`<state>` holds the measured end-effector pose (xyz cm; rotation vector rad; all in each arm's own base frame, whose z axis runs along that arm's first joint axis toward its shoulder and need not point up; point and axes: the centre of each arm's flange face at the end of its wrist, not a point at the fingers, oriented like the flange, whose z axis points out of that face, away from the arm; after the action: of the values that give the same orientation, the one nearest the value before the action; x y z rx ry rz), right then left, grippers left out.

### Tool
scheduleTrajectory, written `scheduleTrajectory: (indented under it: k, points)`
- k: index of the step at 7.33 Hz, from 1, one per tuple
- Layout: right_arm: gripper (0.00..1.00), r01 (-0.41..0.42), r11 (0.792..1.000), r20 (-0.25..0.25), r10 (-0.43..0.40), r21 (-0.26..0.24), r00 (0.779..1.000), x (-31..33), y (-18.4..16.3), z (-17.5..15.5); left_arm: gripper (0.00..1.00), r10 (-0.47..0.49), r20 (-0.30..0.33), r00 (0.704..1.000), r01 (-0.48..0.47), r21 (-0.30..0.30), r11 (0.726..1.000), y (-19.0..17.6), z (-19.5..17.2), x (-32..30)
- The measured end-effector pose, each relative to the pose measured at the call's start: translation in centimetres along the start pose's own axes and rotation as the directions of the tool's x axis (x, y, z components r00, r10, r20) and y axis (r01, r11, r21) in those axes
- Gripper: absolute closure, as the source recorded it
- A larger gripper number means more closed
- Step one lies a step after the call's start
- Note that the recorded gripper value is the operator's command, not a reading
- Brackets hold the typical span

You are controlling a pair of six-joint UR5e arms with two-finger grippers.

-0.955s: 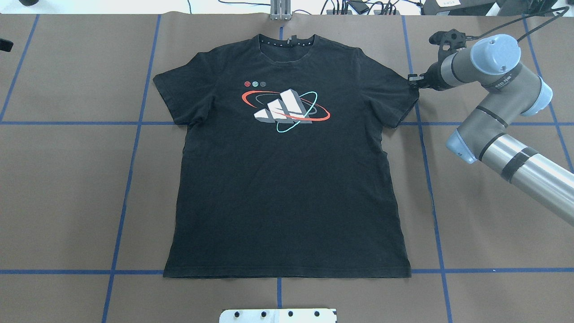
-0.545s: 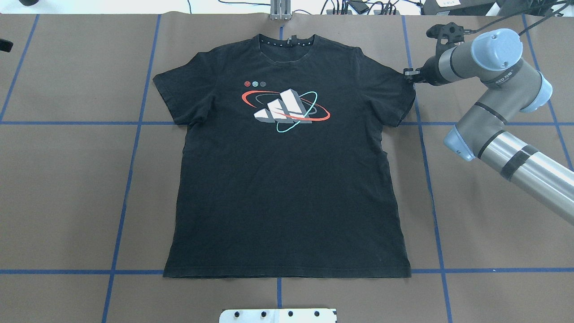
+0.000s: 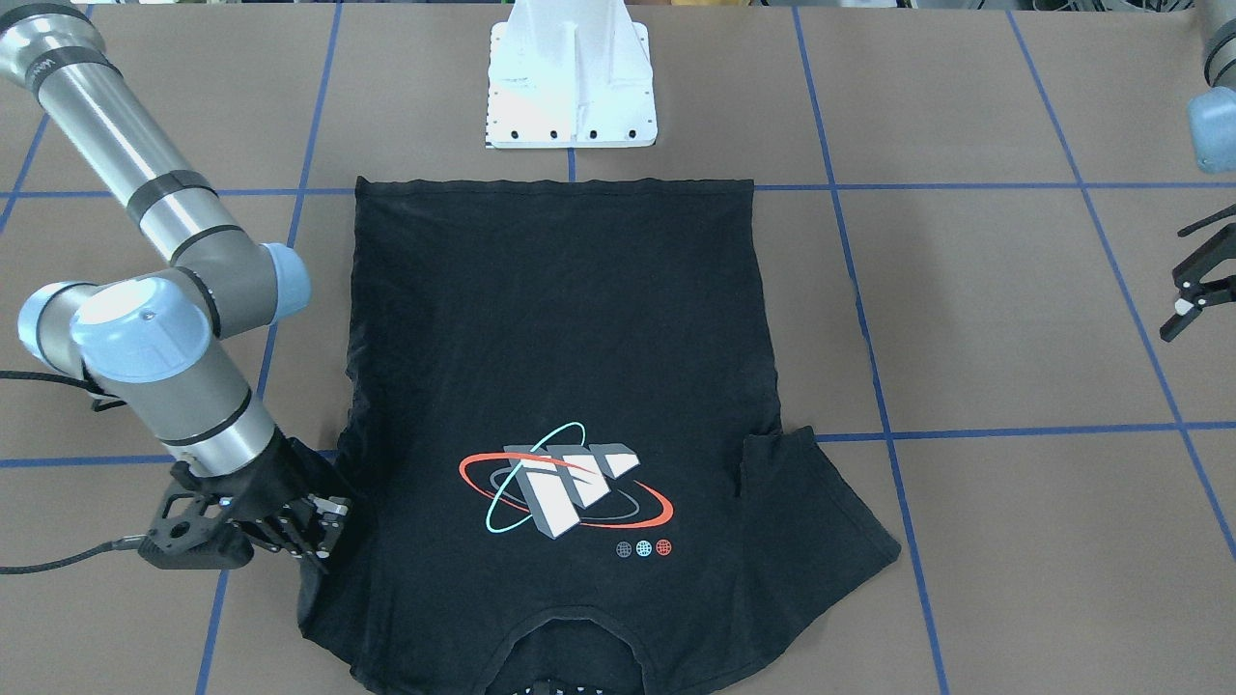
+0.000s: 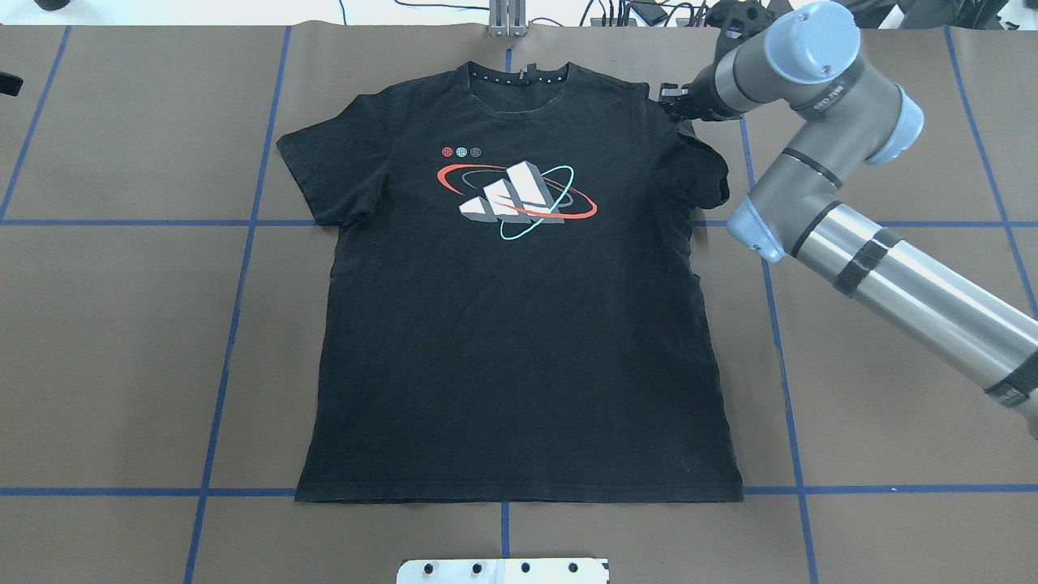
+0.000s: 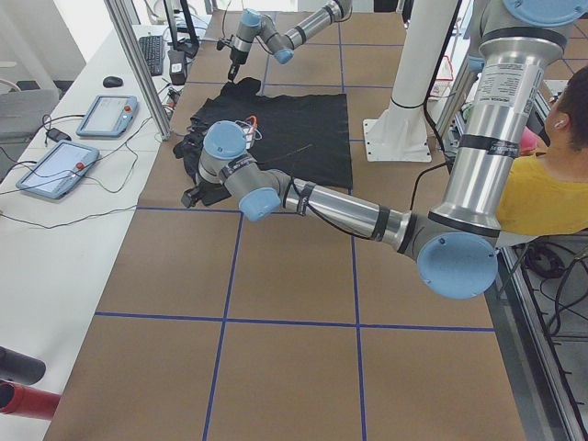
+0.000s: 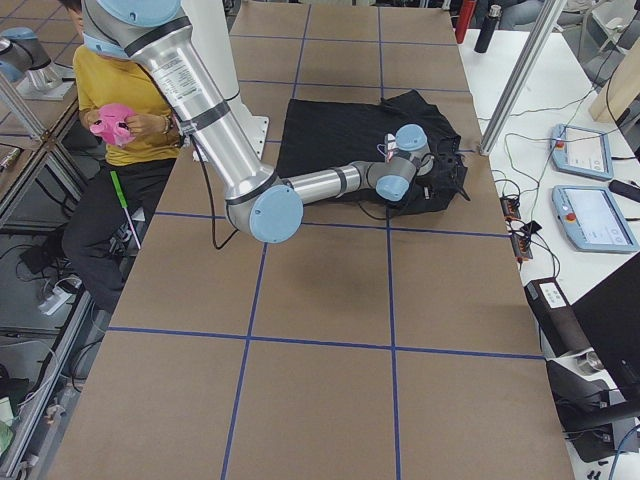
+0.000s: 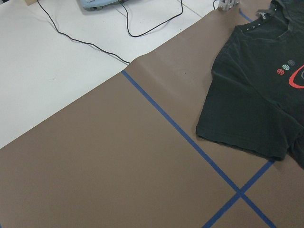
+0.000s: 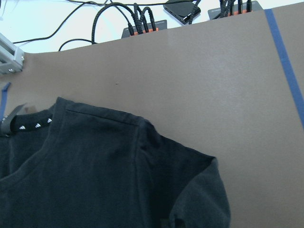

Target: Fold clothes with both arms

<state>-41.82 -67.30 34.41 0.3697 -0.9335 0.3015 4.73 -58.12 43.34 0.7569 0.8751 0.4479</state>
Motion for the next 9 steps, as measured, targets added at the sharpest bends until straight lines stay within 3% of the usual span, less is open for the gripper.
scheduleTrajectory:
  k: [4, 5, 6, 9]
  points:
    - [1.00, -0.087, 0.995, -0.073, 0.090, 0.050, 0.993, -10.8, 3.6, 2.4, 0.00, -0.010, -0.001, 1.000, 0.010, 0.000, 1.000, 0.0, 0.0, 0.1]
    - [0.18, -0.090, 0.994, -0.087, 0.095, 0.061, 0.992, -11.9, 4.2, 3.3, 0.00, -0.011, -0.001, 1.000, 0.011, 0.000, 1.000, 0.0, 0.1, 0.1]
    - [0.00, -0.087, 0.994, -0.095, 0.093, 0.066, 0.991, -12.5, 4.7, 3.8, 0.00, -0.012, -0.001, 1.000, 0.012, -0.001, 1.000, 0.0, 0.1, 0.1]
    - [0.00, -0.094, 0.994, -0.101, 0.099, 0.061, 0.990, -13.3, 3.8, 3.4, 0.00, -0.031, -0.004, 1.000, 0.031, 0.006, 1.000, -0.9, 0.3, 0.5]
